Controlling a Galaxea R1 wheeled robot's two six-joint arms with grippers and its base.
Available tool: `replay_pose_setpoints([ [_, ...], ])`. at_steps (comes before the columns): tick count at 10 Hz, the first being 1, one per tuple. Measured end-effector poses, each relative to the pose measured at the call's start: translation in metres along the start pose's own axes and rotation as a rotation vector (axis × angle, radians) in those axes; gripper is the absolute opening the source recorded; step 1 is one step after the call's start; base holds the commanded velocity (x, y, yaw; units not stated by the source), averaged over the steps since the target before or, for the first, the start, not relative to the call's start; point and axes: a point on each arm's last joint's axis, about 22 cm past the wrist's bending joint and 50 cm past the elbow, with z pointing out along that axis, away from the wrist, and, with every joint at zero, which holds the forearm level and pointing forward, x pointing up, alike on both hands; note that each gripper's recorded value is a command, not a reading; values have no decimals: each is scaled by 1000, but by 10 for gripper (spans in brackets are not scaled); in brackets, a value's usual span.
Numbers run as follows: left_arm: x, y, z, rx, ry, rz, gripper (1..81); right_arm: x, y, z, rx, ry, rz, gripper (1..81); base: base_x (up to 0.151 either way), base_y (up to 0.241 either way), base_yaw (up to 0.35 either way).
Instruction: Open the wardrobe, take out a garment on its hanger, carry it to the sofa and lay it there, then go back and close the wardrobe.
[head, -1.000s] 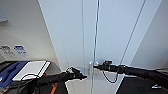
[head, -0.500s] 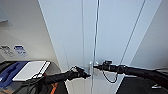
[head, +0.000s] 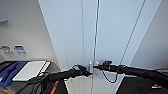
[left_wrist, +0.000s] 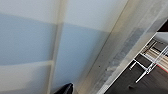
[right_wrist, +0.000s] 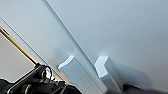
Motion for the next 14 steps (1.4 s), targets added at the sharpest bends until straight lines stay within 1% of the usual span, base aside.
replay_pose_setpoints([
  [4, 1, 18, 21, -6, -10, -2, 811, 0, 0, 0, -1, 1, 1, 811, 0, 0, 0],
  [6, -4, 21, 26, -8, 6, -12, 811, 0, 1, 0, -1, 2, 1, 811, 0, 0, 0],
  [11, -2, 20, 33, 3, 14, -23, 811, -1, 1, 0, 0, 9, 5, 811, 0, 0, 0],
  [13, -2, 22, 33, 0, 14, -34, 811, -1, 1, 0, 1, 11, 5, 811, 0, 0, 0],
  [14, -3, 24, 32, -6, 12, -36, 811, -2, 0, 1, 4, 22, 9, 811, 0, 0, 0],
])
